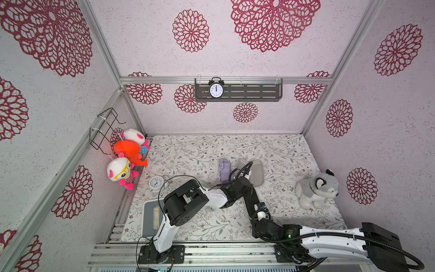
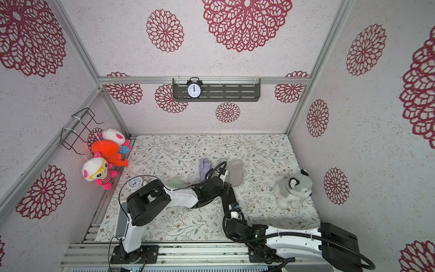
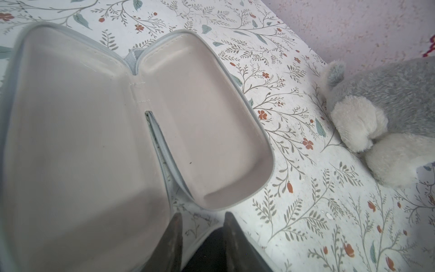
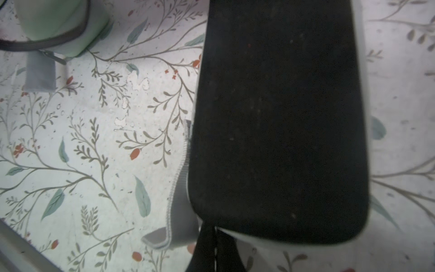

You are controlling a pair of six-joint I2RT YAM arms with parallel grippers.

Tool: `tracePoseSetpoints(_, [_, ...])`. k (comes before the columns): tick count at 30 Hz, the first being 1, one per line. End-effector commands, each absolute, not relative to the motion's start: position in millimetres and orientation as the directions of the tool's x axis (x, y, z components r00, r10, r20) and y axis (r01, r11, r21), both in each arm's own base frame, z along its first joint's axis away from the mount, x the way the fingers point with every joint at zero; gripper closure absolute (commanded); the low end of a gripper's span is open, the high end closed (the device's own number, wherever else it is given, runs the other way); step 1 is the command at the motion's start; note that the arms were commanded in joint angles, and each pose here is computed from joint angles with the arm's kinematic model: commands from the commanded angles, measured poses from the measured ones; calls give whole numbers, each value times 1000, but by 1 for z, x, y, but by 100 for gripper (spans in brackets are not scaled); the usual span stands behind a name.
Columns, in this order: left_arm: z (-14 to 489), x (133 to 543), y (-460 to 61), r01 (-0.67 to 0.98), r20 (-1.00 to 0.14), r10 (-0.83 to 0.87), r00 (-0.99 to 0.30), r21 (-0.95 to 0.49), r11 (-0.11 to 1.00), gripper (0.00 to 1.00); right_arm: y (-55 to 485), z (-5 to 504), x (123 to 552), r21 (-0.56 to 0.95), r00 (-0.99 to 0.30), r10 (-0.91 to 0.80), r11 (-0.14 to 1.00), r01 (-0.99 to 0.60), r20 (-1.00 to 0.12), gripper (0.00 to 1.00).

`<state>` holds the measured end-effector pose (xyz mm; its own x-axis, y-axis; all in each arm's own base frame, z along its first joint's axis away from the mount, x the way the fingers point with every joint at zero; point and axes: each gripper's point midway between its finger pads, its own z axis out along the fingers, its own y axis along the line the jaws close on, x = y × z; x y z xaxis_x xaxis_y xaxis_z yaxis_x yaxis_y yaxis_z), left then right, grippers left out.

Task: Put umbrellas into zippered umbrella sleeves
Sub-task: Zip the zipper on the umbrella sleeve.

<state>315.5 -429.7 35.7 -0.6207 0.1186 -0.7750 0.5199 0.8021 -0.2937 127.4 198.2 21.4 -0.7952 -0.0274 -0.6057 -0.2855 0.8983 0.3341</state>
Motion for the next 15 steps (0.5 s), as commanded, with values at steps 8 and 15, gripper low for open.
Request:
tracePoseSetpoints(8, [-74, 171, -342, 534, -355, 452, -818, -180, 826, 70, 178, 15, 143, 231, -779, -60, 938, -257, -624, 100])
tracePoseSetpoints(15, [-49, 165, -313, 495, -391, 405, -826, -161, 854, 70, 190, 16, 146, 184, -769, -165, 920, -346, -618, 100])
